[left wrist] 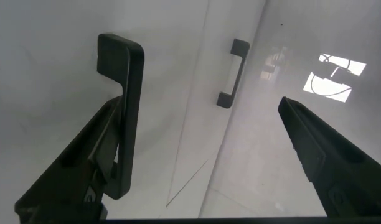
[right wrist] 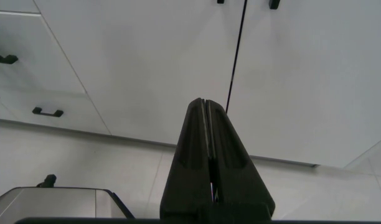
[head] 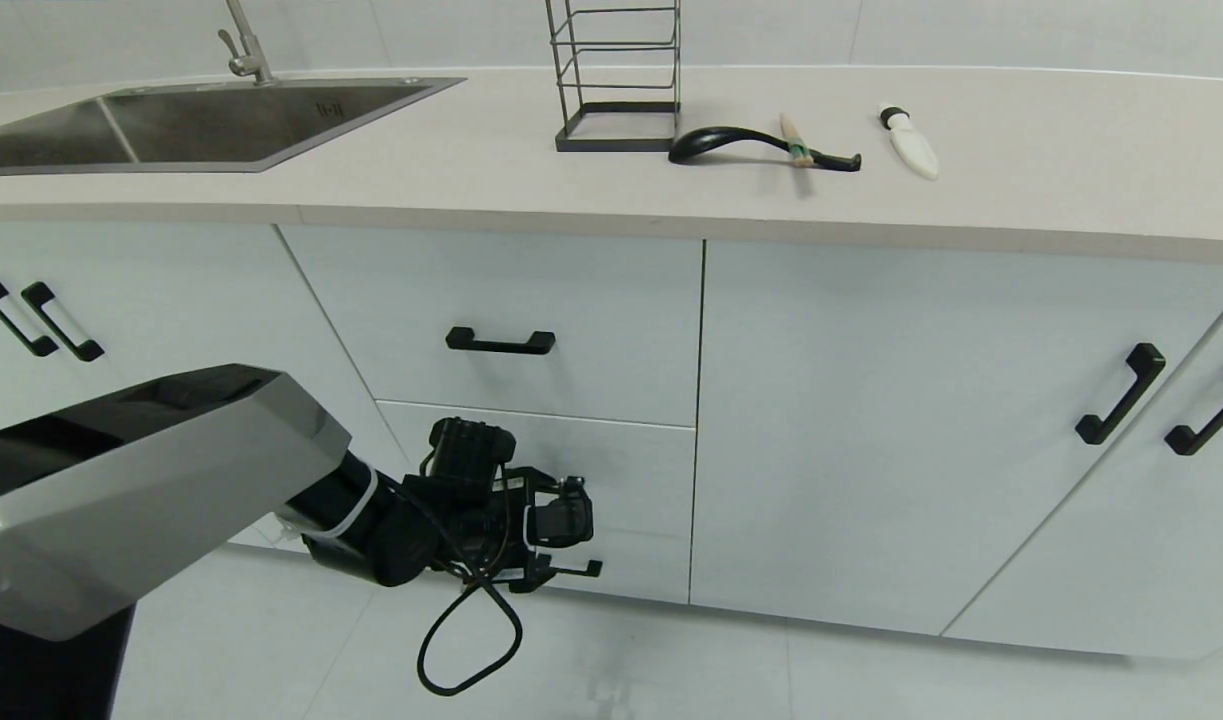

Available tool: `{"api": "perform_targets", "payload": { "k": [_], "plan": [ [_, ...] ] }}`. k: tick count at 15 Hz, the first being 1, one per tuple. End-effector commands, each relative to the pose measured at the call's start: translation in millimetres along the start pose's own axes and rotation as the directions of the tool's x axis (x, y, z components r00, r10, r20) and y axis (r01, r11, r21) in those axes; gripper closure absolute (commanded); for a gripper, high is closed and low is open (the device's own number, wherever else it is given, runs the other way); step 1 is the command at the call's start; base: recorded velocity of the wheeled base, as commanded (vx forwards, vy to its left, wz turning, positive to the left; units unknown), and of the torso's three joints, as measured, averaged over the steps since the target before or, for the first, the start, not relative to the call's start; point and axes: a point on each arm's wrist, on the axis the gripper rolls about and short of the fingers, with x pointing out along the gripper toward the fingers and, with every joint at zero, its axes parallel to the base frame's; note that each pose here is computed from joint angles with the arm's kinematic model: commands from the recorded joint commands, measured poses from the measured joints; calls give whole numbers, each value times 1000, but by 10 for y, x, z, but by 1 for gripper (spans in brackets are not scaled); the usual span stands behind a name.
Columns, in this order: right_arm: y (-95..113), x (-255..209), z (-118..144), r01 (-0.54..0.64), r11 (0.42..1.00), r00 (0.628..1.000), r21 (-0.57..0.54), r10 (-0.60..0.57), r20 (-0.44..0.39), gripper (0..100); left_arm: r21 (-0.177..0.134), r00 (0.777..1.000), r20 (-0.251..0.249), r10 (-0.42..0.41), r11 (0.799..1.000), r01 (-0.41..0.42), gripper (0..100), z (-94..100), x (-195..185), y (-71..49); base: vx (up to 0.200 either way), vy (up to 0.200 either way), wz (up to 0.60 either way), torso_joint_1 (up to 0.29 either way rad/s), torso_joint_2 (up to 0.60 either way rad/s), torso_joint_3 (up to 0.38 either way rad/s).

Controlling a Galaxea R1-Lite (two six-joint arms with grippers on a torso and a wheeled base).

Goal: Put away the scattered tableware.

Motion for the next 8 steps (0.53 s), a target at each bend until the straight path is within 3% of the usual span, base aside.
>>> {"api": "perform_targets", "payload": {
  "k": [1,5,8],
  "plan": [
    [0,0,-1,-1,1000,1000,0,1,-1,100,-4,1000,-7,-29,1000,29,0,-6,-113,-68,0,0,0,0,0,0],
    [0,0,1,-1,1000,1000,0,1,1,100,1,1000,-3,-15,1000,15,0,17,-281,-67,0,0,0,0,0,0],
    [0,0,1,-1,1000,1000,0,1,1,100,2,1000,-6,-22,1000,22,0,17,-533,-165,0,0,0,0,0,0]
  ]
}}
